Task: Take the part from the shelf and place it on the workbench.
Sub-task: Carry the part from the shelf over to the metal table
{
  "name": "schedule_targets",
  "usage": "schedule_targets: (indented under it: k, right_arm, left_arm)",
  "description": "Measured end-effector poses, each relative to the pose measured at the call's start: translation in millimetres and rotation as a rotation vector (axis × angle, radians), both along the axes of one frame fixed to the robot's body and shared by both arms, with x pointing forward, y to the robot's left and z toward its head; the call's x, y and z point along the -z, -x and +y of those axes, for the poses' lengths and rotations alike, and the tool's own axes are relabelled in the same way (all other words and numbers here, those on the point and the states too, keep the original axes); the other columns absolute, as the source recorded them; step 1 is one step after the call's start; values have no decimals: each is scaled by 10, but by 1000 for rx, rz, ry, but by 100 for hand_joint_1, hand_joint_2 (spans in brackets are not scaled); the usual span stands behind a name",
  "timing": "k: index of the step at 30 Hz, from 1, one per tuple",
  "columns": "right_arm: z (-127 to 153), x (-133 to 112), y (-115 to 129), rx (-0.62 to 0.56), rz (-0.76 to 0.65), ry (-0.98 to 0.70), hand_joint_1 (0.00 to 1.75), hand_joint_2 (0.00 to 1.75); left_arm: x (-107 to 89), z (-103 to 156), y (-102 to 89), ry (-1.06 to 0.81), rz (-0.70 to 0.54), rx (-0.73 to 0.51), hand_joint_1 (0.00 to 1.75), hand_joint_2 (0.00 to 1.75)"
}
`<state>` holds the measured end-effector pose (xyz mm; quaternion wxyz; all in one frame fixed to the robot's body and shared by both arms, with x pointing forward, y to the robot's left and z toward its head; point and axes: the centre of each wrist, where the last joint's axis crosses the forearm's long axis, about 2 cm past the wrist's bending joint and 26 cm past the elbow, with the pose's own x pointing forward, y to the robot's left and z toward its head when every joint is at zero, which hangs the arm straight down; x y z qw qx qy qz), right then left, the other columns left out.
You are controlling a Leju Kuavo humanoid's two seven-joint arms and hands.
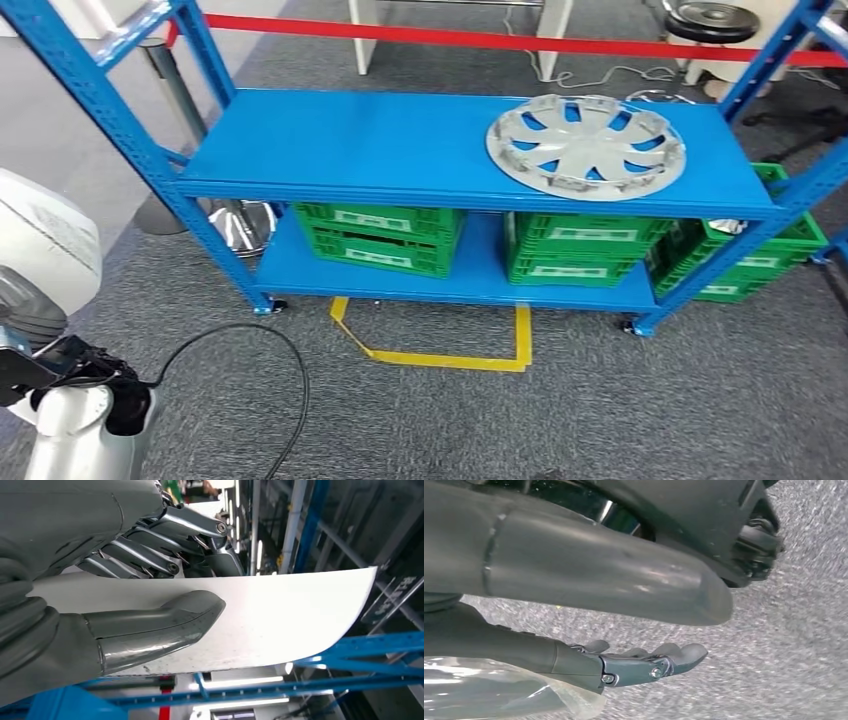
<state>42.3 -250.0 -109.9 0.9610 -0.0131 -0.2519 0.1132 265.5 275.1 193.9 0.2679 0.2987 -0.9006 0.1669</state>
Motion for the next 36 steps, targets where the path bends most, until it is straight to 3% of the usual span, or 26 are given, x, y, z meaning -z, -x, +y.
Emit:
schedule_targets:
  k: [36]
  right_arm:
    - [39, -3, -2, -20, -21, -36, 0, 0]
  left_arm:
    - [-86, -209, 95, -109, 16, 133, 175, 175]
